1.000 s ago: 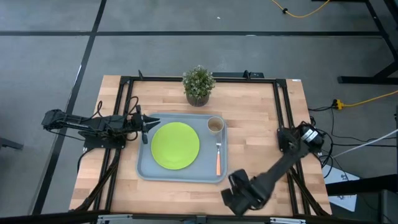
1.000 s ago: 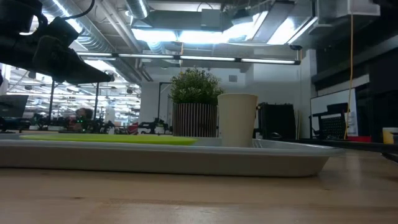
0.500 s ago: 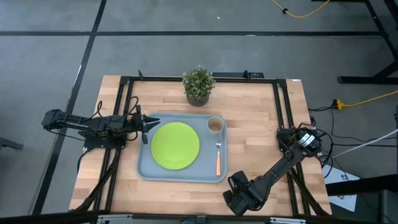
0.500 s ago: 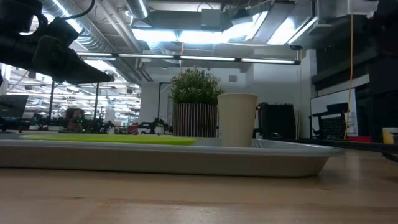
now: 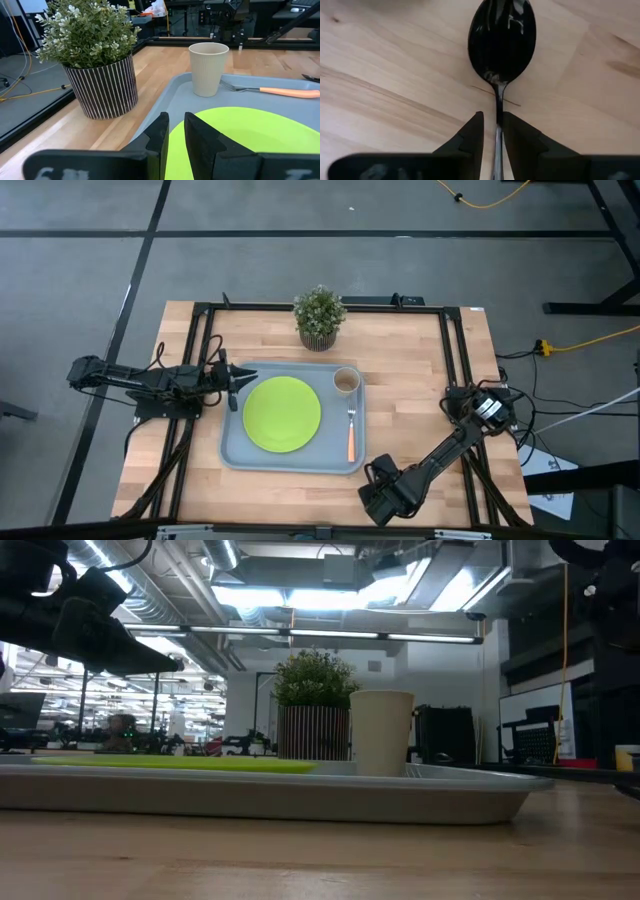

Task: Pick and place plate/cup/fork/spoon on tray
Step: Put the black spoon on the gray serving tray to the left of the orange fork

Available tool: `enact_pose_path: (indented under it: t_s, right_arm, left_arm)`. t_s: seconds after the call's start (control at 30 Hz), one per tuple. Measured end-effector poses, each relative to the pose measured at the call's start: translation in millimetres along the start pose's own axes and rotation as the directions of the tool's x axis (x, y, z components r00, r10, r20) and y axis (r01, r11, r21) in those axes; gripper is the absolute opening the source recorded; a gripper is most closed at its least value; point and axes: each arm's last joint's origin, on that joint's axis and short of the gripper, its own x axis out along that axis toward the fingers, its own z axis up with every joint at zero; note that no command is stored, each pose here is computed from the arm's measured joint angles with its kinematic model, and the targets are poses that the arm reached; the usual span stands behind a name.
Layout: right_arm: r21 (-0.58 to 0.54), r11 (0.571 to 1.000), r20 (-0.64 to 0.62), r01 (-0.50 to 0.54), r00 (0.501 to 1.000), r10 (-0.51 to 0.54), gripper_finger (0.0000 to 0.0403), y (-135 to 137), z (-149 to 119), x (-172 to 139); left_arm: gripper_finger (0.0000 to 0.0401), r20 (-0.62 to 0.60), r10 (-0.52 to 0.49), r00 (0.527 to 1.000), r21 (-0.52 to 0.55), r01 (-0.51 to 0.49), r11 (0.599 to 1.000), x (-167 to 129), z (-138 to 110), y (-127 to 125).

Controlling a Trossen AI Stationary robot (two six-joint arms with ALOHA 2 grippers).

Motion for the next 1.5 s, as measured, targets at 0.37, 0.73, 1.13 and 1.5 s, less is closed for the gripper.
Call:
enact_pose_path:
  t_s: [0.37,0.73,1.13,1.5]
  right_arm:
    - [0.007,1.000,0.003,-0.009,1.000,0.009,0.0078,1.9,1.6,2.7]
    - [0.010,1.000,-0.006,-0.004,1.000,0.004,0.0078,2.2,2.8,2.9]
    - [0.018,1.000,-0.009,-0.009,1.000,0.009,0.0037,2.9,3.4,3.1]
    - [0.037,0.999,-0.021,-0.006,1.000,0.006,0.0006,5.1,9.0,3.5]
  left_arm:
    - [0.0053,0.000,0.000,1.000,0.000,0.000,1.000,0.0,0.0,0.0]
    - [0.0053,0.000,0.000,1.000,0.000,0.000,1.000,0.0,0.0,0.0]
    - [0.0053,0.000,0.000,1.000,0.000,0.000,1.000,0.0,0.0,0.0]
    - [0.0053,0.000,0.000,1.000,0.000,0.000,1.000,0.0,0.0,0.0]
